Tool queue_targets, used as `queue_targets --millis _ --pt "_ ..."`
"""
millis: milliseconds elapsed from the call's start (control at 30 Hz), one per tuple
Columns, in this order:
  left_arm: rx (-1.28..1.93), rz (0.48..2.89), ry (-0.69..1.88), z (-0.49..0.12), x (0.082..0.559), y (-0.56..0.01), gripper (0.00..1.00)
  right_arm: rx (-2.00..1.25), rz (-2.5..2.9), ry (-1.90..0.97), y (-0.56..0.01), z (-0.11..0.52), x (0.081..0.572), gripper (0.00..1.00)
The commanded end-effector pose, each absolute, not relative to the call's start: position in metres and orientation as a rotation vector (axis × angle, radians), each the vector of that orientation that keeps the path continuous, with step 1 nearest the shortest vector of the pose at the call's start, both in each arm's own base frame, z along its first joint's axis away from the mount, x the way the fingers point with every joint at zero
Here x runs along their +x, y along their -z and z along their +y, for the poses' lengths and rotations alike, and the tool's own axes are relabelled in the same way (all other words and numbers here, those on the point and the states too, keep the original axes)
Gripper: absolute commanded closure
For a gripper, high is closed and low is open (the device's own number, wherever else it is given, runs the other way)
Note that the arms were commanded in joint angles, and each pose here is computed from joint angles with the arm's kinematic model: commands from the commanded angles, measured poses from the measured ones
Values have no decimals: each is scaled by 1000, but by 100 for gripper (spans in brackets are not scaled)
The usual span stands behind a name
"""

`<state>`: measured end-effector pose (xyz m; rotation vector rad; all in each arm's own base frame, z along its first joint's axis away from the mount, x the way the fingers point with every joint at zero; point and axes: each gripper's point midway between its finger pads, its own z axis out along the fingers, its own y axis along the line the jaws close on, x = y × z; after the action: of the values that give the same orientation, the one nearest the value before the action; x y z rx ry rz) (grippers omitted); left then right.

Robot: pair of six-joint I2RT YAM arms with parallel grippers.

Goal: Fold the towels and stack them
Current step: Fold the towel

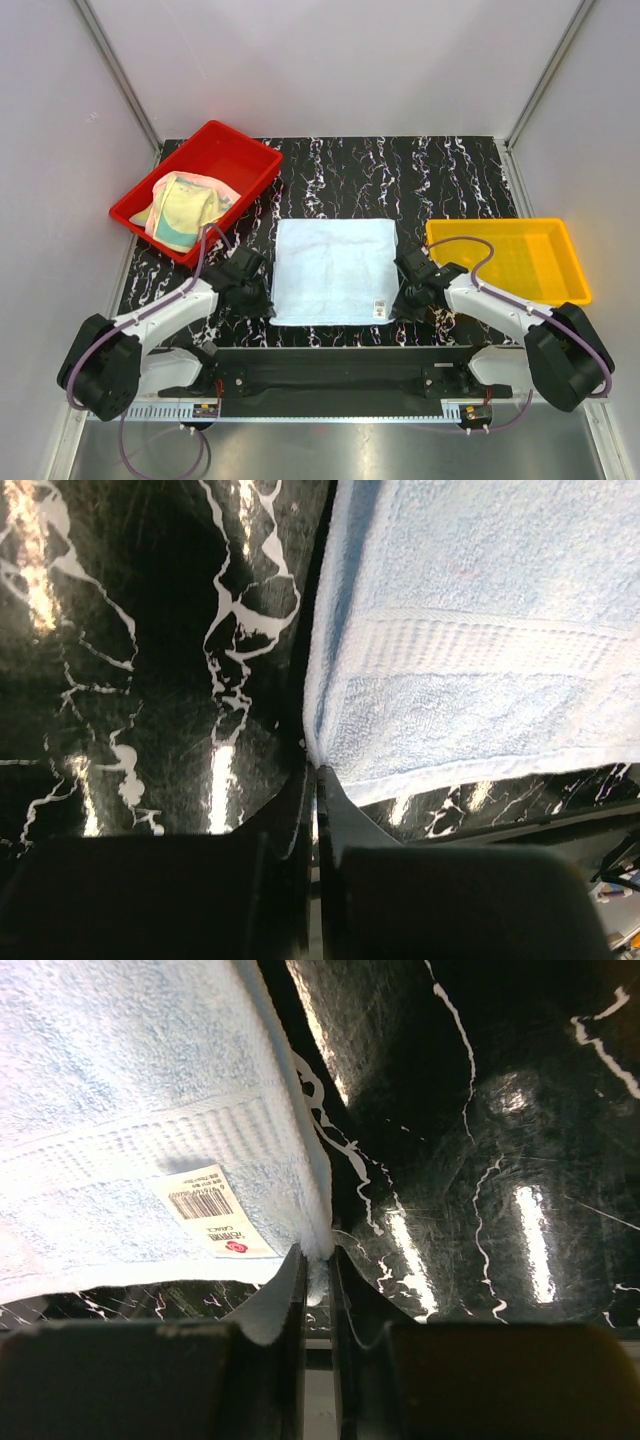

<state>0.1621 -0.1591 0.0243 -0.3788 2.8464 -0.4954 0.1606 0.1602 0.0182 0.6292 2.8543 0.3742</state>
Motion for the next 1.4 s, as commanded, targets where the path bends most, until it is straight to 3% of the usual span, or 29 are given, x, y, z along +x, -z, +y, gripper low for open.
queue_targets --millis 0,500,667,800,833,900,933,967,1000,1033,1233,1333,1367 --pt "-363 2767 513 -162 175 -53 100 562 2783 -318 -37 155 174 100" --pt "-283 2604 557 -186 240 -138 100 426 2530 -299 -121 156 233 100" --pt "-282 2522 594 -194 303 -173 100 377 2339 -237 -180 158 308 100" --pt "-197 2326 713 -210 380 -240 100 340 2283 -203 -207 154 387 100" --pt "-191 2287 737 -210 395 -254 100 336 2205 -253 -244 158 411 100" --pt "-168 2281 771 -217 426 -255 100 311 2208 -210 -248 149 447 100" --pt "-143 2190 843 -219 445 -300 100 298 2110 -248 -294 152 469 100" --pt "-158 2226 861 -223 463 -285 100 294 2105 -210 -301 145 478 100" --pt "-157 2189 901 -226 473 -303 100 270 2115 -167 -296 143 494 100" --pt "-136 2110 936 -227 483 -336 100 268 2037 -211 -334 142 505 100" --pt "-114 2011 965 -229 490 -377 100 206 2021 -274 -369 137 505 100" --pt "-101 2040 981 -227 471 -356 100 192 2120 -294 -332 138 479 100" --pt "-127 2118 979 -226 461 -319 100 207 2117 -315 -325 139 475 100"
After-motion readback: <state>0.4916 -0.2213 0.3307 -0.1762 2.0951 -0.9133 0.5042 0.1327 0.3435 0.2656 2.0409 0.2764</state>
